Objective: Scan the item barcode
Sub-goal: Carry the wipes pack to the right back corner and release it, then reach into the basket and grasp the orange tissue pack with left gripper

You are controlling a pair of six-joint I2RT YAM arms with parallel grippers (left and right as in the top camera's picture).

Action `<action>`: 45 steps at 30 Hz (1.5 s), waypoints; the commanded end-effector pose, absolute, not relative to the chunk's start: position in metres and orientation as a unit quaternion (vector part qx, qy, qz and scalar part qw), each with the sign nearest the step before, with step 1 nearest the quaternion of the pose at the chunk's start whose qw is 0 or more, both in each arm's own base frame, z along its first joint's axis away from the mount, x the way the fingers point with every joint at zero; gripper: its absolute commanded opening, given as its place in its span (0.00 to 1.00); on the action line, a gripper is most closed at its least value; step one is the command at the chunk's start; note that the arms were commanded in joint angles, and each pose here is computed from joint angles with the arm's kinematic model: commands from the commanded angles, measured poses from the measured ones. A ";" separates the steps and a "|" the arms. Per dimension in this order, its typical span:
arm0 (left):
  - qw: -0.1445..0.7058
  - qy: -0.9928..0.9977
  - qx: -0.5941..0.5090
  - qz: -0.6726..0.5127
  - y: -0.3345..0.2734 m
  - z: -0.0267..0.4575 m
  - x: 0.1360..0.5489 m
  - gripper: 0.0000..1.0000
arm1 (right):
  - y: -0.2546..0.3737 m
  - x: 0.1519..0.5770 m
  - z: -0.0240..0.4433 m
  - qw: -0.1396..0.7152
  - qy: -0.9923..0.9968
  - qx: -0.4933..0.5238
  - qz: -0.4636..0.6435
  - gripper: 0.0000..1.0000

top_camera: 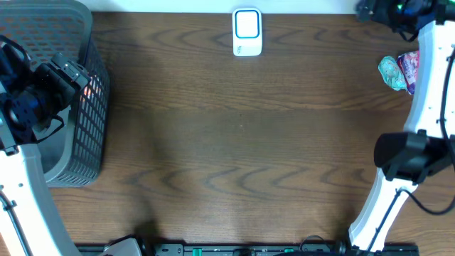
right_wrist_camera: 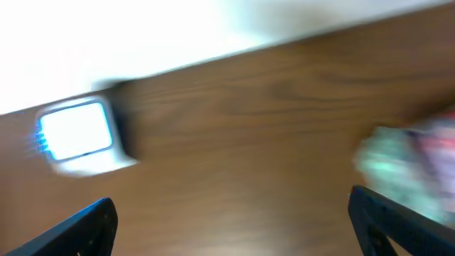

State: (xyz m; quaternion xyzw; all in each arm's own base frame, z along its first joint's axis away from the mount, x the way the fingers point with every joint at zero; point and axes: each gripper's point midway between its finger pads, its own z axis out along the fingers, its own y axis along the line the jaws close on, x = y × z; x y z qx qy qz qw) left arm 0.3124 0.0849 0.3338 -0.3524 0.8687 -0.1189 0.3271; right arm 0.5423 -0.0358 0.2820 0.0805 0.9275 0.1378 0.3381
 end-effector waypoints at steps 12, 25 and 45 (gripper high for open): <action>0.330 0.866 -0.356 -0.118 0.087 0.336 0.312 0.98 | 0.074 0.507 0.317 0.298 0.904 -0.017 0.308 0.99; 0.326 0.860 -0.368 -0.136 0.083 0.337 0.313 0.98 | 0.073 0.507 0.316 0.298 0.904 -0.016 0.305 0.99; 0.469 0.796 -0.310 -0.224 0.073 0.412 0.351 0.98 | 0.073 0.507 0.316 0.298 0.904 -0.016 0.305 0.99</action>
